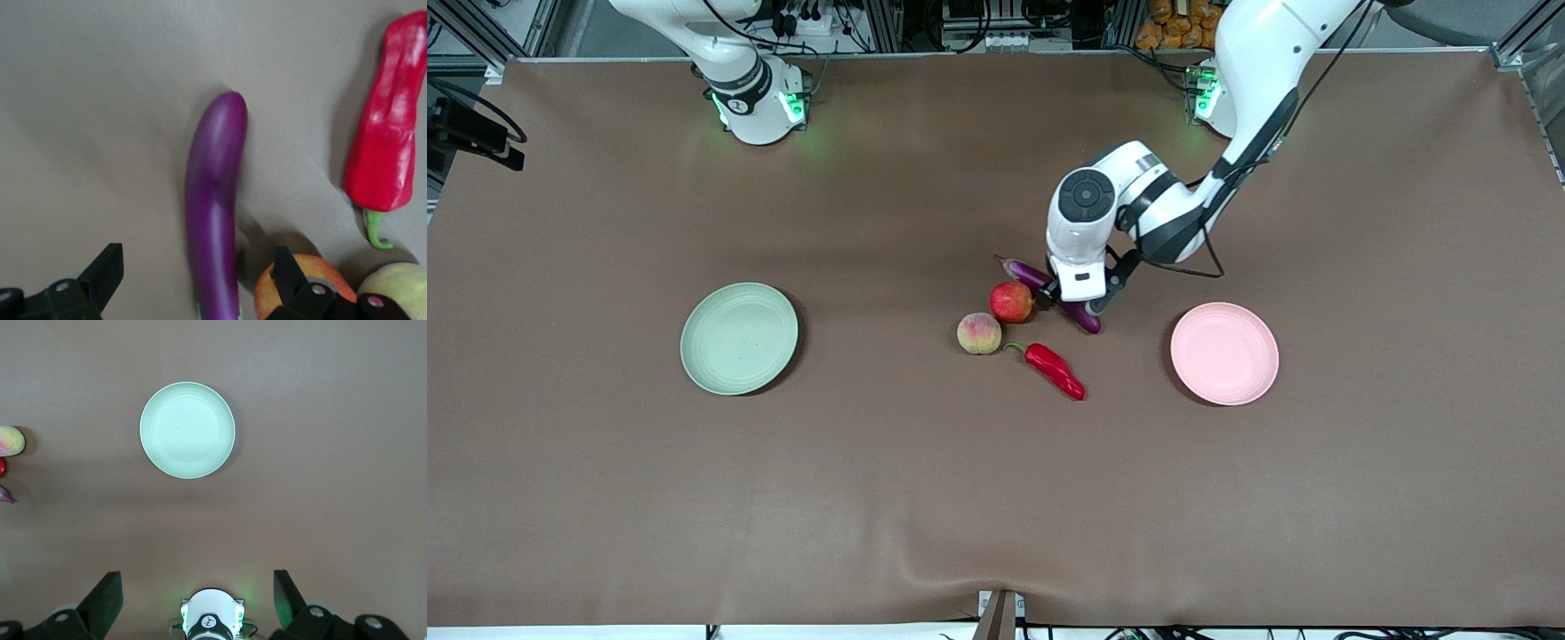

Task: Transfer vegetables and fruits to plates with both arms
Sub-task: 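Reach the left gripper down and grasp the purple eggplant, then carry the eggplant to the pink plate while the right gripper reaches out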

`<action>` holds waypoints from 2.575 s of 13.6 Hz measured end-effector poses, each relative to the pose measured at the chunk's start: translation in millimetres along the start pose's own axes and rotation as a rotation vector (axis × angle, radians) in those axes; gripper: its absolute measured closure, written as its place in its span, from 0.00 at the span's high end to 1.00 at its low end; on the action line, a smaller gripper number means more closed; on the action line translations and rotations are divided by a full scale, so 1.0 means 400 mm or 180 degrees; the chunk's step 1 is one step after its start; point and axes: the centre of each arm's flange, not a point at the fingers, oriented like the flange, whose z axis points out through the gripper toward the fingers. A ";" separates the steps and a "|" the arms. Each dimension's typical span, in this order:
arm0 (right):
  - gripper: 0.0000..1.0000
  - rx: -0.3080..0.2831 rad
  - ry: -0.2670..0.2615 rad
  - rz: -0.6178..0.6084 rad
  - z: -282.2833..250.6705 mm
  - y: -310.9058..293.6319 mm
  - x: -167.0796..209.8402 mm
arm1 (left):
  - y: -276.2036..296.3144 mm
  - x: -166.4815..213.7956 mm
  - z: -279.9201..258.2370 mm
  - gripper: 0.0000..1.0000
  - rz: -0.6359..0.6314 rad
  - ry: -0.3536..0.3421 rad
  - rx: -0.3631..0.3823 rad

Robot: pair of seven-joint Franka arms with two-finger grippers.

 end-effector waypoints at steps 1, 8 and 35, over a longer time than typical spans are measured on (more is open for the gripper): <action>1.00 0.0000 -0.0001 0.0000 0.000 0.000 0.000 | 0.001 -0.008 0.021 0.99 -0.0049 0.0028 -0.0010; 1.00 0.0000 -0.0002 0.0000 0.000 0.000 0.000 | 0.010 -0.011 0.103 0.87 -0.0490 0.0012 -0.0022; 1.00 -0.0083 -0.0180 -0.0116 0.109 -0.054 0.115 | -0.076 0.448 -0.124 0.38 0.1756 0.0285 0.0517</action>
